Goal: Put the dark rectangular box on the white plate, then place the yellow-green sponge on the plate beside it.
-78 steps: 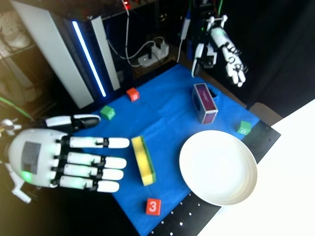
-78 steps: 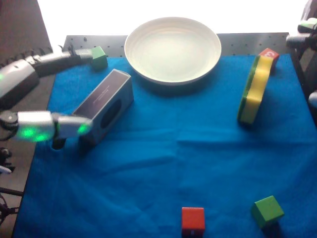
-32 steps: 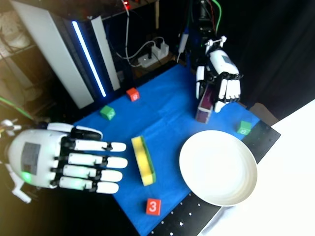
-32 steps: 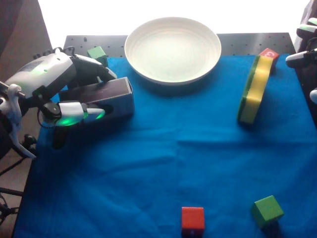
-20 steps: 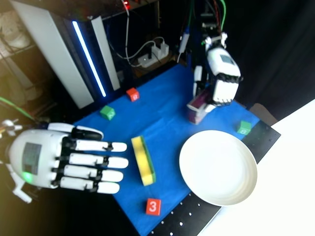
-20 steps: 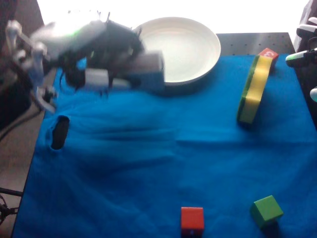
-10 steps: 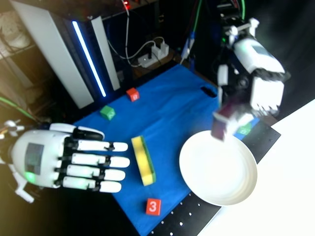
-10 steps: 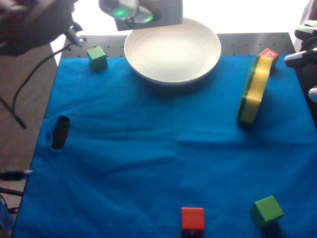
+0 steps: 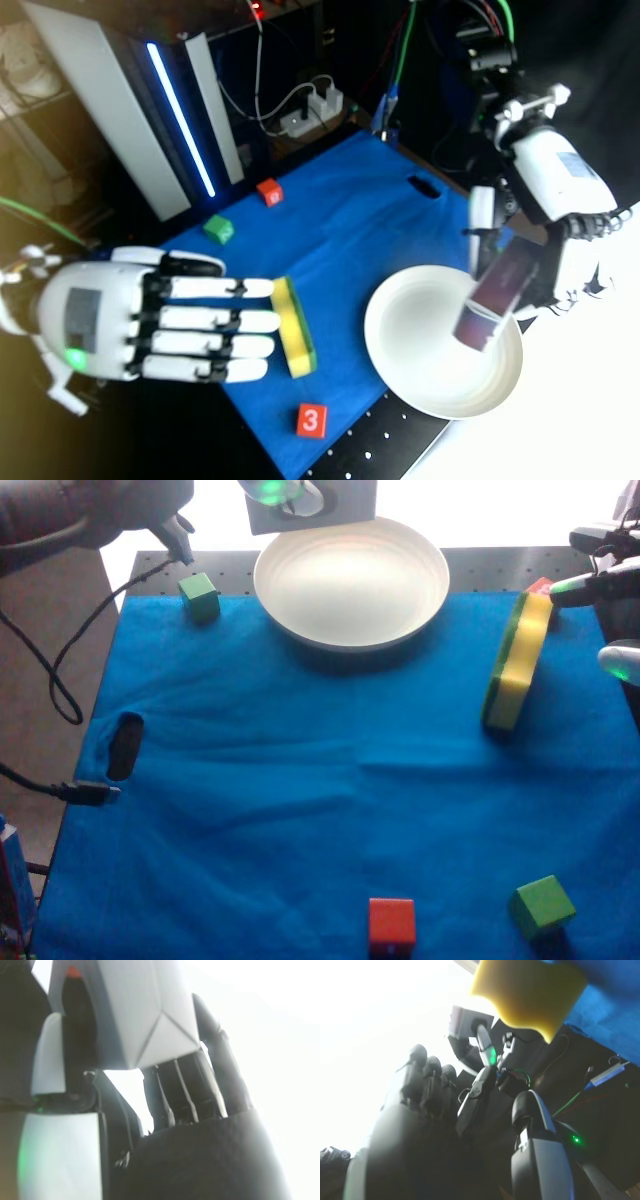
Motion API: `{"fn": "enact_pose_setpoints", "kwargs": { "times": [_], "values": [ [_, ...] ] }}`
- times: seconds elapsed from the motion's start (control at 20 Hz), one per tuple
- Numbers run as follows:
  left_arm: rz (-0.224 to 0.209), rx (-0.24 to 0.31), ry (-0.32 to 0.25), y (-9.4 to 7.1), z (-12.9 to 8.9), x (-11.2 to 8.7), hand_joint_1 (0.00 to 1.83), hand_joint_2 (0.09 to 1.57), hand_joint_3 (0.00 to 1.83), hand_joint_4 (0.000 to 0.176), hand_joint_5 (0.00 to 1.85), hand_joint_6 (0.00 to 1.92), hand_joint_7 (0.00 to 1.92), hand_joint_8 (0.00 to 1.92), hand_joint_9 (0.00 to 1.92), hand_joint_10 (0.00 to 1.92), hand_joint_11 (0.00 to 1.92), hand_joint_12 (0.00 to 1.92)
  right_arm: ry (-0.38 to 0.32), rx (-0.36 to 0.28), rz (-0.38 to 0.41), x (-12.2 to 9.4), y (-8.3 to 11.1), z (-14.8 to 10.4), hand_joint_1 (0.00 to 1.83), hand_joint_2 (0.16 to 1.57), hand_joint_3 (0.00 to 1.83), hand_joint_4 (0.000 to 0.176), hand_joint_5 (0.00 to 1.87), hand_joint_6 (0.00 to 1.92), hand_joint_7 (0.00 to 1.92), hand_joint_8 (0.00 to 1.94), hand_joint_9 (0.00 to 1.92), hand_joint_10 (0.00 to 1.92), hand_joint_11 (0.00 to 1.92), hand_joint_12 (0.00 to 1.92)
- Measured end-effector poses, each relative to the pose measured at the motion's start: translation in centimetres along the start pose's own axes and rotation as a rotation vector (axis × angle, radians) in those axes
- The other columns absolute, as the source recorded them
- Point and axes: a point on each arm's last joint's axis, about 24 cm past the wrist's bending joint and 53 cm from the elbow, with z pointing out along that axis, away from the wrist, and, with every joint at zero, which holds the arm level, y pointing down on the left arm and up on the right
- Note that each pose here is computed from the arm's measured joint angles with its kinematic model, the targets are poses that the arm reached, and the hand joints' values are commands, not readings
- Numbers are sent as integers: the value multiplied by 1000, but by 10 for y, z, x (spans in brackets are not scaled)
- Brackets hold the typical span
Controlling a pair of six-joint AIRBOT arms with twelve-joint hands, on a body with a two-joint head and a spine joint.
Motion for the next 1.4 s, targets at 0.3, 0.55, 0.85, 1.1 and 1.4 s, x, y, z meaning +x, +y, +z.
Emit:
{"fn": "enact_pose_setpoints", "kwargs": {
  "times": [0.3,0.55,0.85,1.1,1.4],
  "values": [
    [-3,-1,21,-4,3,10,1028,1044,1,0,770,1,732,12,880,174,620,1115,-4,-4,-2,-2,1,1,901,1207,1,53,734,1,266,1,201,2,0,492],
    [4,7,20,-1,-5,8,924,1018,0,32,718,0,714,0,793,166,468,1264,2,-5,-2,0,1,2,852,1210,2,28,732,0,265,0,195,0,0,489],
    [37,53,35,8,-41,17,906,946,0,75,489,1,462,0,449,1,9,938,2,-5,-2,0,1,2,943,1172,0,10,740,1,258,1,139,2,0,312],
    [53,108,23,19,-97,17,678,939,0,161,289,0,204,0,69,1,0,17,6,-4,-11,-1,0,2,1103,1106,0,64,703,1,256,1,118,1,0,230],
    [30,128,26,37,-185,23,821,940,8,67,205,1,133,1,51,9,0,120,64,28,-53,6,-4,14,1041,1018,0,118,339,0,316,0,209,1,0,384]
  ]
}}
